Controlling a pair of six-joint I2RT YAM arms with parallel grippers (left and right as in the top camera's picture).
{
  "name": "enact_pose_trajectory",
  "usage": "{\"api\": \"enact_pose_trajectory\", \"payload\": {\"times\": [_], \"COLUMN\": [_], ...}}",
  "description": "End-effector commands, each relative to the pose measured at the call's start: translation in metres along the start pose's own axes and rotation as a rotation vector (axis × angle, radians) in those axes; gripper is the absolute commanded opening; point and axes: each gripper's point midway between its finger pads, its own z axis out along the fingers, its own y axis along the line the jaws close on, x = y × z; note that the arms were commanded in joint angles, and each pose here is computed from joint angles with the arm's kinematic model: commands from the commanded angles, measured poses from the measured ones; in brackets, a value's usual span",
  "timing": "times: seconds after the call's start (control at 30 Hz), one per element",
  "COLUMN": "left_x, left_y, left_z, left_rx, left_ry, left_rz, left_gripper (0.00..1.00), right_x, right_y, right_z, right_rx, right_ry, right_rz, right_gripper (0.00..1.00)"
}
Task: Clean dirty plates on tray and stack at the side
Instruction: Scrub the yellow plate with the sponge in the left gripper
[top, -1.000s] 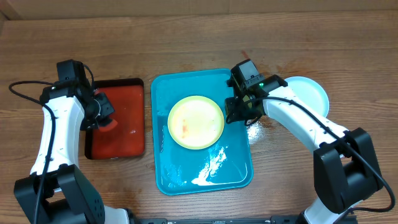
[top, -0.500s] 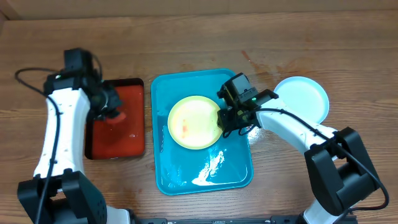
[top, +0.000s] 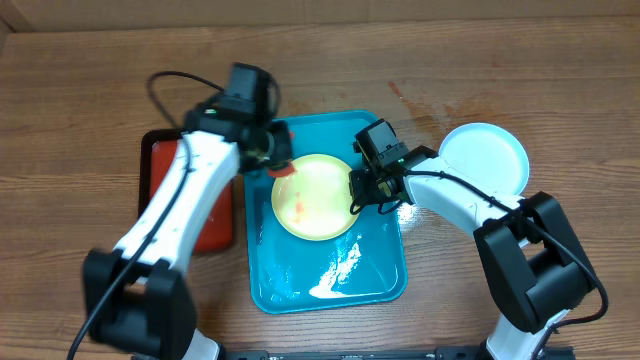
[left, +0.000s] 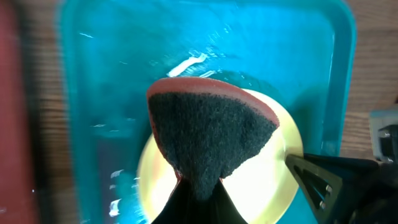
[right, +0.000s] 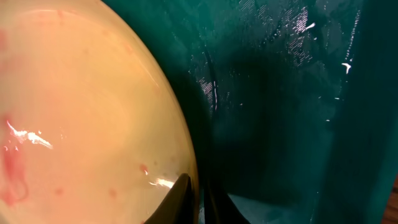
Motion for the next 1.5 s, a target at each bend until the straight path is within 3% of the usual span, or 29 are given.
{"api": "enact_pose_trajectory", "payload": {"times": [0.0, 0.27, 0.43, 0.77, 0.87, 1.03, 1.23, 1.47], "left_x": [0.016, 0.06, 0.071, 0.047, 0.052, 0.072, 0.056, 0.075], "left_y": [-0.025, -0.063, -0.042, 0.071, 0.079, 0.047, -0.024, -0.086], "left_z": [0.041, 0.116, 0.138, 0.102, 0.095, 0.105, 0.131, 0.146], "left_rx": [0.018, 0.101, 0.008, -0.528, -0.573, -0.381, -0.003, 0.235], "left_ry": [0.09, 0.285, 0.33, 0.198, 0.229, 0.356, 0.311, 0.356], "left_rz": [-0.025, -0.078, -0.172, -0.131, -0.078, -0.051, -0.073, -0.004], "left_gripper": [0.04, 0.04, 0.04, 0.04, 0.04, 0.04, 0.04, 0.04], "right_x": [0.004, -0.005, -0.005, -0.004, -0.004, -0.004, -0.003, -0.003], "right_y": [-0.016, -0.038, -0.043, -0.045, -0.045, -0.046, -0.046, -0.046], "right_z": [0.011, 0.009, 0.008, 0.008, 0.008, 0.008, 0.008, 0.008], "right_rx": [0.057, 0.123, 0.129, 0.139, 0.14, 0.146, 0.147, 0.147], "right_ry": [0.017, -0.016, -0.013, -0.011, -0.01, -0.01, -0.01, -0.008], "right_rz": [0.026, 0.124, 0.145, 0.145, 0.146, 0.146, 0.146, 0.147], "right_gripper": [0.04, 0.04, 0.04, 0.04, 0.04, 0.04, 0.04, 0.04]}}
